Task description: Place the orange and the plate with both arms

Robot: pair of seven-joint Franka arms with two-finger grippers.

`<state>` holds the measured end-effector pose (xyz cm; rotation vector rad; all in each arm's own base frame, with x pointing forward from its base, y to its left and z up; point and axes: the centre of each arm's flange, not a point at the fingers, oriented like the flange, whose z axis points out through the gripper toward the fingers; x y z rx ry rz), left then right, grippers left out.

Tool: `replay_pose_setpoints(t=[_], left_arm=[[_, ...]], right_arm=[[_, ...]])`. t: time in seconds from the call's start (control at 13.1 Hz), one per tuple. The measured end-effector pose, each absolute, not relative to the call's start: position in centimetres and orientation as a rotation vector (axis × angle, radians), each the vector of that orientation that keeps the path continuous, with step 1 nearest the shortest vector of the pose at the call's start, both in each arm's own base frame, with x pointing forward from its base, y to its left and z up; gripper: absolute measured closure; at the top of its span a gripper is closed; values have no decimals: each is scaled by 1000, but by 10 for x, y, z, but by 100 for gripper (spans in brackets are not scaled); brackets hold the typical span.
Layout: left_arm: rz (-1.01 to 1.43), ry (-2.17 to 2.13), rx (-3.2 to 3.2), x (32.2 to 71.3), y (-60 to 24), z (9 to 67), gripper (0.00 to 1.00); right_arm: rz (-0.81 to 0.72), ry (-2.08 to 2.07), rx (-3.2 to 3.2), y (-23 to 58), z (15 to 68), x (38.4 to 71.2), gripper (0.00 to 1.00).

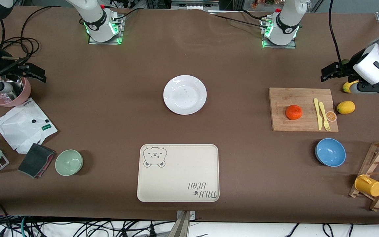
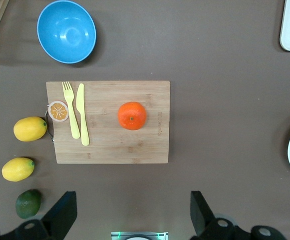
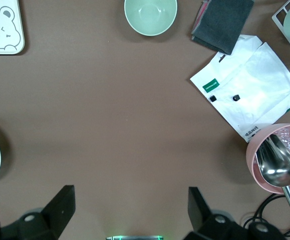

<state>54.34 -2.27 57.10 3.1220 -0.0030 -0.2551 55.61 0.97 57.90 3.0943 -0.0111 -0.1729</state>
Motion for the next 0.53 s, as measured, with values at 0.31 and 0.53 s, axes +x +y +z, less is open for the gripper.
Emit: replay_pose_setpoints(t=[0.31,0.53], left_arm=[[-270,-3,3121,542,-22,570,0],[-281,-4,3120,541,-22,570,0]], right_arm=[[-173,-11,3094,10,579,556,0],[-173,-11,3094,10,579,556,0]])
